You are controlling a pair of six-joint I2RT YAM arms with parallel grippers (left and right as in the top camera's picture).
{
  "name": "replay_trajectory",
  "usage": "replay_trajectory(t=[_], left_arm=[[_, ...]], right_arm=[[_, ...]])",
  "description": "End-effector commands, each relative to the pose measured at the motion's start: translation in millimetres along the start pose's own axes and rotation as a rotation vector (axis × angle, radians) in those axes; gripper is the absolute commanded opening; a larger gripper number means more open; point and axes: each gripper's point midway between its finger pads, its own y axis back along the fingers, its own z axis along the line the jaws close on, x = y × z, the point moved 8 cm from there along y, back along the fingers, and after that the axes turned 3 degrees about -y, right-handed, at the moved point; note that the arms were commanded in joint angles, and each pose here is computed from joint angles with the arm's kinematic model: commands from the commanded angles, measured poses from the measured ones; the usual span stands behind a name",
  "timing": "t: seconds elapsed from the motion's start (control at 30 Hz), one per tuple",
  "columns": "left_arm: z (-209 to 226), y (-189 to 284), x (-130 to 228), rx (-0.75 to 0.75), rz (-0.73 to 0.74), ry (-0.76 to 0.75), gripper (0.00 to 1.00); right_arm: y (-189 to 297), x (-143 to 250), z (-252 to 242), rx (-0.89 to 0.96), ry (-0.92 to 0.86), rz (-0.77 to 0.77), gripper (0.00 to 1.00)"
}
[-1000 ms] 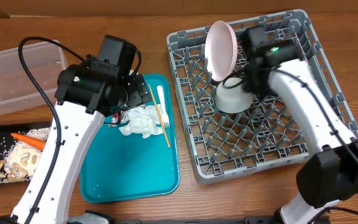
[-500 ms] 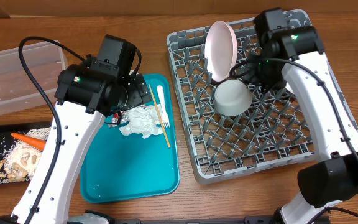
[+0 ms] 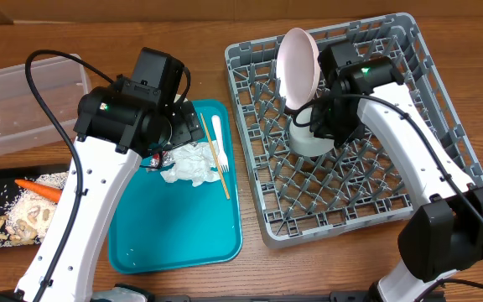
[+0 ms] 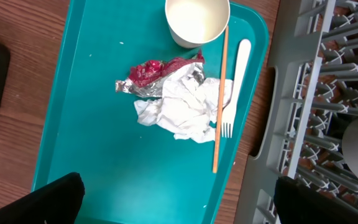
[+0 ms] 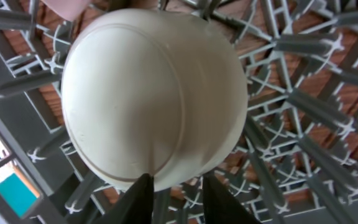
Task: Sort waste into correct bins and load items into the dishwasher rack
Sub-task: 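Open the right gripper, release the bowl, and lift away rightward, then move the left gripper to the white paper cup on the teal tray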
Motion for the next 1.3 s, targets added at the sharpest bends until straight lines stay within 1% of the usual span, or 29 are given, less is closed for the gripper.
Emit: replay_trajectory(t=[0.0,0.1,0.13,0.2,0.23,0.27,0.3,0.33,0.43,0.47,0.57,0.63,0.73,0.83,0.93,1.03,1.13,1.27], left_arm=[[0,-3,-1,-0.004,0.009,-0.004,1.00],[0,-3,-2,-0.003,0.005,-0.003,1.00],[0,-3,-2,-0.002,0.004,-0.003,1.00],[0,-3,-2,0.001,0.003,-0.004,1.00],[-1,-3,-2,0.003,0.002,-0.012,1.00],[-1,-3,-3,0.010,0.002,-0.023,1.00],[-3,-3,-3,0.022,0.003,-0.037,1.00],[-5,-3,-3,0.044,0.005,-0.059,1.00],[-18,-4,-4,0.142,0.023,-0.177,1.00],[-19,-6,-4,0.147,0.026,-0.188,1.00],[-15,-16,-10,0.081,0.019,-0.178,1.00],[-10,-27,-19,0.043,0.024,-0.140,1.00],[-2,-51,-32,0.068,0.098,-0.084,1.00],[10,-76,-46,0.090,0.156,-0.069,1.00],[24,-86,-59,0.081,0.145,-0.021,1.00],[30,-87,-70,0.097,0.104,0.004,1.00],[31,-91,-76,0.080,0.073,0.000,1.00],[26,-107,-77,0.086,0.099,-0.041,1.00]], right_arm=[[16,-4,-3,0.009,-0.040,-0.058,0.29],[40,-7,-3,-0.003,-0.044,-0.108,0.30],[48,-7,-3,-0.008,-0.045,-0.122,0.31],[64,-7,-3,-0.024,-0.046,-0.147,0.40],[70,-7,-3,-0.033,-0.046,-0.158,0.51],[76,-7,-3,-0.043,-0.046,-0.169,0.66],[81,-7,-2,-0.053,-0.047,-0.180,0.92],[84,-8,-2,-0.060,-0.047,-0.192,1.00],[86,-13,1,-0.079,-0.048,-0.226,1.00],[86,-15,1,-0.082,-0.049,-0.237,1.00],[88,-21,5,-0.105,-0.051,-0.274,1.00],[90,-28,5,-0.121,-0.060,-0.306,1.00],[91,-34,-1,-0.127,-0.081,-0.325,1.00],[91,-37,-7,-0.121,-0.097,-0.326,1.00],[91,-37,-8,-0.121,-0.100,-0.326,1.00],[91,-37,-7,-0.121,-0.100,-0.327,1.00],[91,-37,-7,-0.121,-0.101,-0.327,1.00],[91,-37,-7,-0.121,-0.100,-0.327,1.00]])
